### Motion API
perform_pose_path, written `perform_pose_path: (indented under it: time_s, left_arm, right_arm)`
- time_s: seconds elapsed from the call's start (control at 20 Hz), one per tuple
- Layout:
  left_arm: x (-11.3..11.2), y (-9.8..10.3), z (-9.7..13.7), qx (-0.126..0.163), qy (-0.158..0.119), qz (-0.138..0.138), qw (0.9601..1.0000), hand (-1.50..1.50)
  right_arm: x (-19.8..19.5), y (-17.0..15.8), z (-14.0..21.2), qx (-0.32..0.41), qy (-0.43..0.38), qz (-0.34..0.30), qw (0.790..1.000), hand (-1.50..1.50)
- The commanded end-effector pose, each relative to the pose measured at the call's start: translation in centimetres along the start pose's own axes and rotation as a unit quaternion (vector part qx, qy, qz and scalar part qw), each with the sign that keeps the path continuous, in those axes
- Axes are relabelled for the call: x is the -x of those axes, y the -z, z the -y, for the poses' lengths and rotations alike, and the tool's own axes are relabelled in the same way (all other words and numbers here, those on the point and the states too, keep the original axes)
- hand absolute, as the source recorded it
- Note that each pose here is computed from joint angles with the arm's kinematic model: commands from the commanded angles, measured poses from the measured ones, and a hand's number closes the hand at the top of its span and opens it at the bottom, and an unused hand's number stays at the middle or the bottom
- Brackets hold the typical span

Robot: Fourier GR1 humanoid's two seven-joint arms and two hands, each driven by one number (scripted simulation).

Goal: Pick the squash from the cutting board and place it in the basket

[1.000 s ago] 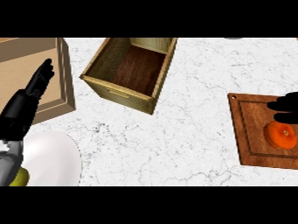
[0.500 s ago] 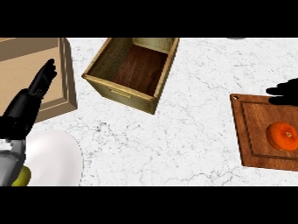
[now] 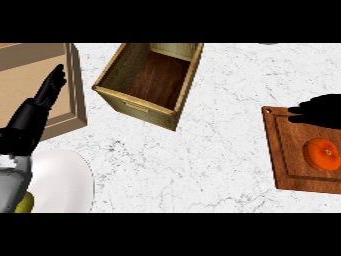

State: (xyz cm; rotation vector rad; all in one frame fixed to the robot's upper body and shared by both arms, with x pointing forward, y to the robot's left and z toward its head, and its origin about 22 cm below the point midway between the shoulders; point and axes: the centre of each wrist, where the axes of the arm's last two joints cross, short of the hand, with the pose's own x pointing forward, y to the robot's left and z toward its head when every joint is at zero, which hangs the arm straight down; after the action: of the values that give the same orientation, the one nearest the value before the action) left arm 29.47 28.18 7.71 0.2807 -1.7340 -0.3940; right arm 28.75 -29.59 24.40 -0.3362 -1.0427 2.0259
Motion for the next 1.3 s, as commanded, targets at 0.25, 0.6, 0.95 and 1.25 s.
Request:
perform_pose_path:
  time_s: [0.25,0.6,0.95,1.25]
  left_arm:
    - [0.5,-0.1,-0.7,-0.003,-0.003,0.002,1.0,0.0]
    - [0.8,-0.4,-0.1,-0.002,-0.006,-0.007,1.0,0.0]
    - [1.6,-1.1,0.9,-0.01,0.004,-0.007,0.9999,0.0]
    - [0.0,-1.8,-0.6,-0.014,-0.001,-0.014,0.9998,0.0]
  right_arm:
    - [4.6,2.7,-3.4,-0.078,-0.029,-0.004,0.997,-1.5]
    - [5.3,7.5,-8.8,-0.064,-0.041,0.011,0.997,-1.5]
    - [6.1,6.5,-10.7,-0.053,-0.049,0.022,0.997,-1.5]
    - [7.8,8.2,-10.3,-0.034,-0.044,0.024,0.998,-1.5]
